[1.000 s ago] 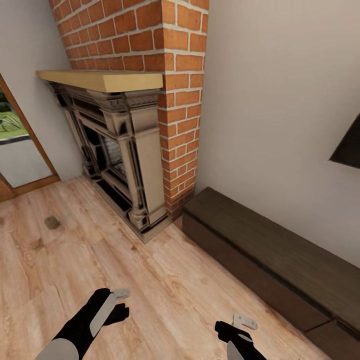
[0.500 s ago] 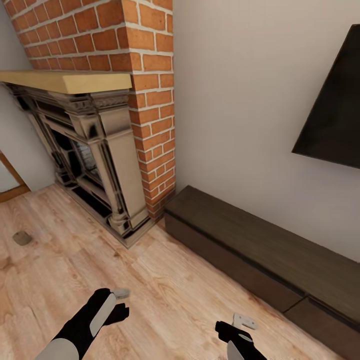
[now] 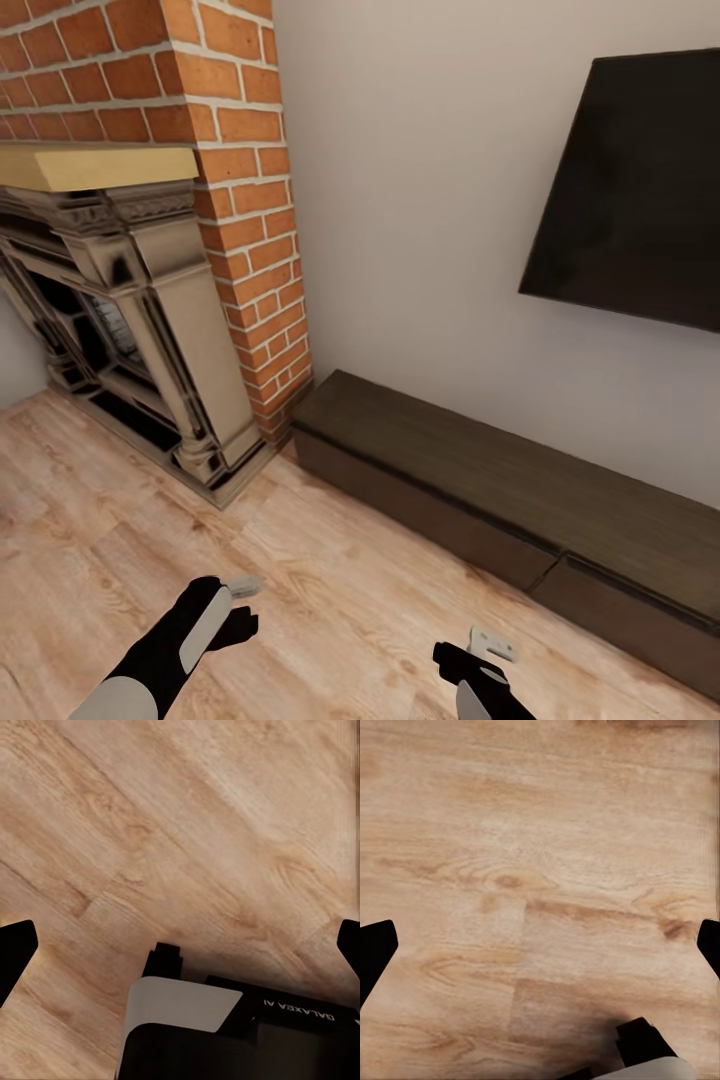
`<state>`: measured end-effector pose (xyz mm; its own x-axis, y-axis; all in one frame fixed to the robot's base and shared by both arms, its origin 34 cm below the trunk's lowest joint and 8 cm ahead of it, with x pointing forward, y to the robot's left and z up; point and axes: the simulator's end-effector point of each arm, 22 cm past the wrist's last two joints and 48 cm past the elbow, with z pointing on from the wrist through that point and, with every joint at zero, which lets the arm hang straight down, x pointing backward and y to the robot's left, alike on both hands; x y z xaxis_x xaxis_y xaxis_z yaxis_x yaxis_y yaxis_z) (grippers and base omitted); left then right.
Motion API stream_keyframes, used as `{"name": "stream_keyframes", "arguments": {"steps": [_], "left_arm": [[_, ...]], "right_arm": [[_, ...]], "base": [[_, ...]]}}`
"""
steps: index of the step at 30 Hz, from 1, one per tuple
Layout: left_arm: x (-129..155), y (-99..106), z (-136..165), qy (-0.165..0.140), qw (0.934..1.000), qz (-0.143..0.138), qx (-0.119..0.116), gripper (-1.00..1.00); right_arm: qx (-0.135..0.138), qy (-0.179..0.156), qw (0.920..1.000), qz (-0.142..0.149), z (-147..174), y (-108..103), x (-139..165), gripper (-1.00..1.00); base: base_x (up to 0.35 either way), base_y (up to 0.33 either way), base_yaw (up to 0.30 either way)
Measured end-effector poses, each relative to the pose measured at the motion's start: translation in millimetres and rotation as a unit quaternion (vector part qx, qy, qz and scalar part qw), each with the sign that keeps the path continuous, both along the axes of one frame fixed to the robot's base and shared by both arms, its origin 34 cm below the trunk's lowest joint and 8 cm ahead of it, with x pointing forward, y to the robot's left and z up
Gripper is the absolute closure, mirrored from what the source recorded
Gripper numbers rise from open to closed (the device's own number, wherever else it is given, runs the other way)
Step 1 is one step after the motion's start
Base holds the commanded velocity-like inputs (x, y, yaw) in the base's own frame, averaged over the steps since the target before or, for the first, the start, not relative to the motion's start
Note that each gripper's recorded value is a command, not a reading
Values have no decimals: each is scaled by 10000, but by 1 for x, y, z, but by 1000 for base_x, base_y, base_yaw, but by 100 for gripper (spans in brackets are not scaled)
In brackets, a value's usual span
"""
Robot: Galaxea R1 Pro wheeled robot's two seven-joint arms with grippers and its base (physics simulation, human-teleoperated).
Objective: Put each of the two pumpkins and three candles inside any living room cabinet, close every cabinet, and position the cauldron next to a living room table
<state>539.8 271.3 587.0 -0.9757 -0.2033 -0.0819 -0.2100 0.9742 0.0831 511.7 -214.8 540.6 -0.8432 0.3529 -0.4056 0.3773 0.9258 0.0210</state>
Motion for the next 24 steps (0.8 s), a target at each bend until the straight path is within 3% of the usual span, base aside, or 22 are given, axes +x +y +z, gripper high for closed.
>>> {"name": "stream_keyframes", "arguments": {"steps": [24], "left_arm": [[0,0,0,0,10000,2,-4,-100]], "right_arm": [[9,2,10000,-22,0,0,0,-100]], "base": [[-45,142,-282]]}}
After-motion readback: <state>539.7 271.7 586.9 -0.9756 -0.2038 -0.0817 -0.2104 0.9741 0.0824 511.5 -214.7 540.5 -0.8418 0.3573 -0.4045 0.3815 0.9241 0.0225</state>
